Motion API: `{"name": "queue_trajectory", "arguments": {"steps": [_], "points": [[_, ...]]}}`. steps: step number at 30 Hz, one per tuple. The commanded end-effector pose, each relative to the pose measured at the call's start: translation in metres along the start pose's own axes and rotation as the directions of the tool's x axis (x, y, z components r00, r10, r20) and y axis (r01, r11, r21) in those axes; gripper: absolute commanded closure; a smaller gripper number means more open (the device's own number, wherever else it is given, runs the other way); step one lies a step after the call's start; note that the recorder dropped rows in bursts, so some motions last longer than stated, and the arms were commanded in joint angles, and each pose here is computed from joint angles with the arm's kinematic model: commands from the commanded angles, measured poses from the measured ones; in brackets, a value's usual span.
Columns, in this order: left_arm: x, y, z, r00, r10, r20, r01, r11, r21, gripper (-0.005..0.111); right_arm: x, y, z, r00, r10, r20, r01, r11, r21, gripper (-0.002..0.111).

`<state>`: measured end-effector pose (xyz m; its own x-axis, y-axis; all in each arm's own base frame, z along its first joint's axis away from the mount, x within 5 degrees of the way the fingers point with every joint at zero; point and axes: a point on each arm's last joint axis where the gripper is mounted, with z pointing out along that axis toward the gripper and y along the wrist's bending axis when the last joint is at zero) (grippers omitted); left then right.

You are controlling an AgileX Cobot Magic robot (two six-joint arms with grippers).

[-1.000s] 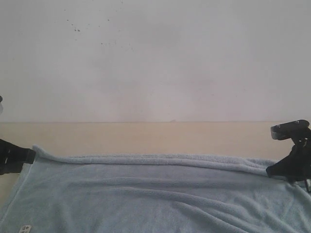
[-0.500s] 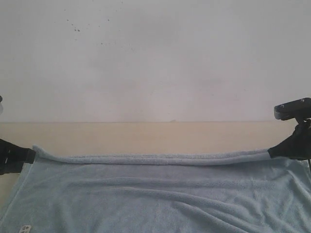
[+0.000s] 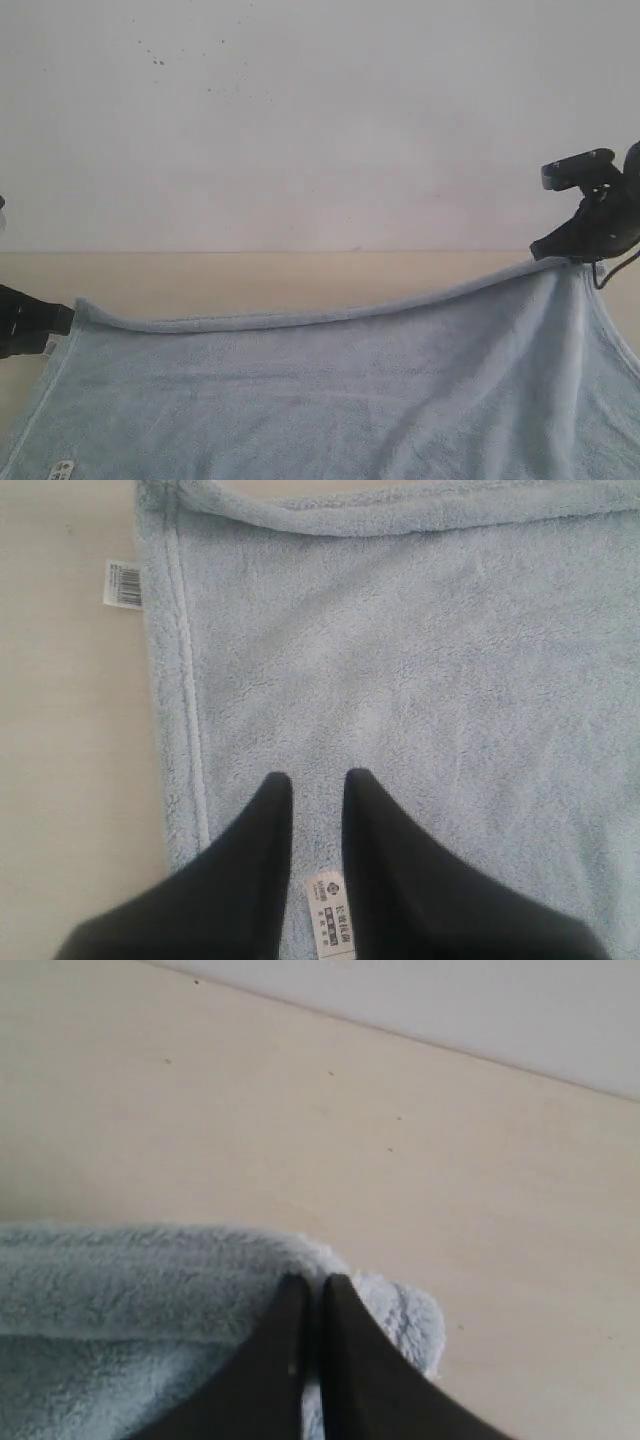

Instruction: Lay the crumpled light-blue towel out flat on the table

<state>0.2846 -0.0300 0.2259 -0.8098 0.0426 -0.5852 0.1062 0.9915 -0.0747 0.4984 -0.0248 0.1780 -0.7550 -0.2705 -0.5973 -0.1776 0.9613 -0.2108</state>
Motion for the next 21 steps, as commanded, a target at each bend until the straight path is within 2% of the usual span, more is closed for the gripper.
{"name": "queue_trajectory", "arguments": {"steps": [1,3,4,5,9,11,14,17,21], "points": [[0.0,-0.001,-0.002,1.0,-0.01,0.006,0.01,1.0,0.007,0.089,-0.011,-0.004,0.03,0.997,0.03,-0.071,-0.032,0.999,-0.025,0.08],[0.001,-0.001,-0.002,1.0,-0.01,0.001,0.01,1.0,0.008,0.089,-0.017,-0.006,0.035,0.993,0.082,-0.082,-0.084,0.996,-0.026,0.055],[0.001,-0.001,-0.002,1.0,-0.01,0.001,0.01,1.0,0.008,0.089,-0.019,-0.006,0.035,0.992,0.092,-0.083,-0.095,0.995,-0.035,0.052],[0.001,-0.001,-0.002,1.0,-0.01,0.001,0.01,1.0,0.008,0.089,-0.022,-0.005,0.034,0.993,0.091,-0.078,-0.095,0.994,-0.053,0.055],[0.0,-0.001,-0.002,1.0,-0.01,0.004,0.01,1.0,0.007,0.089,-0.037,0.0,0.015,0.991,0.131,-0.013,-0.132,0.98,-0.147,0.088],[0.0,-0.001,-0.002,1.0,-0.01,0.004,0.01,1.0,0.007,0.089,-0.044,-0.001,0.002,0.989,0.144,0.013,-0.141,0.977,-0.16,0.096],[0.0,-0.001,-0.002,1.0,-0.01,0.004,0.01,1.0,0.007,0.089,-0.049,0.0,-0.015,0.993,0.12,-0.004,-0.119,0.975,-0.188,0.096],[0.0,-0.001,-0.002,1.0,-0.01,0.004,0.01,1.0,0.007,0.089,-0.042,0.005,-0.022,0.992,0.078,-0.095,-0.099,0.964,-0.246,0.096],[0.003,-0.001,-0.001,1.0,-0.002,-0.003,0.002,1.0,0.007,0.089,-0.023,0.026,-0.022,0.984,0.051,-0.173,-0.12,0.9,-0.42,0.096]]}}
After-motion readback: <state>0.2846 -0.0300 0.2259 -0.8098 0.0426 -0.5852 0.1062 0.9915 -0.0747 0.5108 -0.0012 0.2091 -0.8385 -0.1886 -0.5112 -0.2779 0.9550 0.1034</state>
